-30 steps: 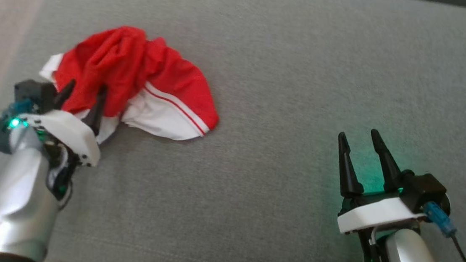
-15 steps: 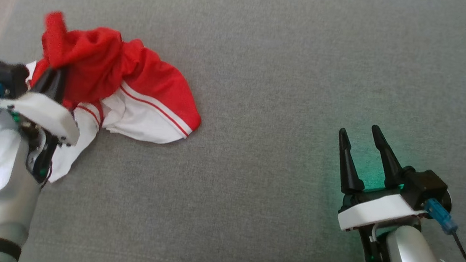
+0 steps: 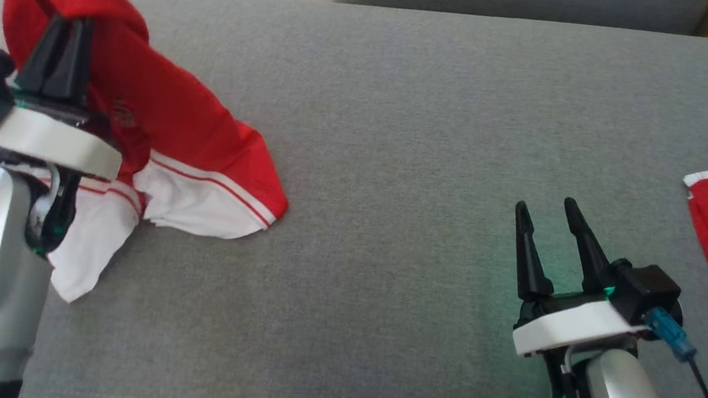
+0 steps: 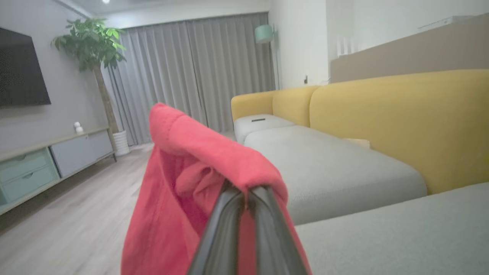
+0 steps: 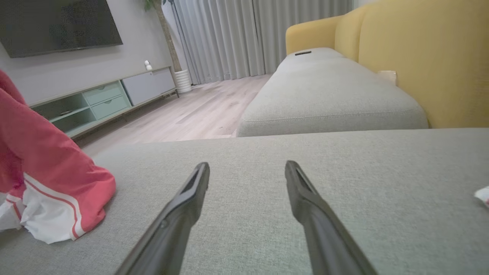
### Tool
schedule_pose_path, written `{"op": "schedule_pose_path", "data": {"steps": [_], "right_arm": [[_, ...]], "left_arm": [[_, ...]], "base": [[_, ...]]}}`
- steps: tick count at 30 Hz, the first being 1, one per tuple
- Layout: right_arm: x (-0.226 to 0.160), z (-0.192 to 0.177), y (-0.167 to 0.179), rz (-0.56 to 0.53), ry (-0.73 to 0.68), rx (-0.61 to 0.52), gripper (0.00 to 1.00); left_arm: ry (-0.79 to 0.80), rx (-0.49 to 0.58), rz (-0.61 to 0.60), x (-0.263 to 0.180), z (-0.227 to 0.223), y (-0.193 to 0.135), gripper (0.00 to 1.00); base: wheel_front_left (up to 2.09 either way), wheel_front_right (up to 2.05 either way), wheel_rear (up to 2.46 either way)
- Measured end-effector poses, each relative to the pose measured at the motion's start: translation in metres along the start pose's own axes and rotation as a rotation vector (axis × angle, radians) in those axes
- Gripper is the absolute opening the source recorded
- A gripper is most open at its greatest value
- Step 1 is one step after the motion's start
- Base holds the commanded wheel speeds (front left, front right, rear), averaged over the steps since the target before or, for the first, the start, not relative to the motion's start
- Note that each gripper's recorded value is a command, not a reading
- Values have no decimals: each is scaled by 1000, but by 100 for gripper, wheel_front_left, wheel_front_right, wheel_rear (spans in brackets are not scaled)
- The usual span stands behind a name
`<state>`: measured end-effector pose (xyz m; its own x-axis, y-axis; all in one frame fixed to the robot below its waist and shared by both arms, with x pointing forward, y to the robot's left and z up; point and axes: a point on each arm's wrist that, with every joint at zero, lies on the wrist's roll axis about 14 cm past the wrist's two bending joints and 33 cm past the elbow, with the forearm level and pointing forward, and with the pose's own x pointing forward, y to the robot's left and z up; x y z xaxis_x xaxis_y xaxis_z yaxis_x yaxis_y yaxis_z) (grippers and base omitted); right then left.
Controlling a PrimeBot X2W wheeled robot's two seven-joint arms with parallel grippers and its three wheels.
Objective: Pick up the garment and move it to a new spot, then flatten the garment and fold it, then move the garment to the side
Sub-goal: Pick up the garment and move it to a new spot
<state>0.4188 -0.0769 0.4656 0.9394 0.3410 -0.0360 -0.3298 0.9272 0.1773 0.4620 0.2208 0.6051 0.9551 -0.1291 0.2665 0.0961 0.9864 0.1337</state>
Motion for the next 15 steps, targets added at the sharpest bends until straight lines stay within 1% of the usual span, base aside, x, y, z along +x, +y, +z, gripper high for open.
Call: {"op": "schedule_pose_path", "data": {"steps": [4,8,12,15], "right_arm": [[-10,2,-6,-26,-5,10,100],[-18,6,-14,-55,-18,11,100],[-26,12,-24,-87,-34,13,100],[-34,15,-36,-127,-44,9,100]], "left_arm": [[-87,1,-42,8,27,-16,0],[-129,-4,-115,16,39,-42,0],[-166,-3,-205,30,50,-74,0],[-204,3,-309,44,62,-108,0]], "base": [[0,0,0],[0,0,0],[0,0,0],[0,0,0]]}}
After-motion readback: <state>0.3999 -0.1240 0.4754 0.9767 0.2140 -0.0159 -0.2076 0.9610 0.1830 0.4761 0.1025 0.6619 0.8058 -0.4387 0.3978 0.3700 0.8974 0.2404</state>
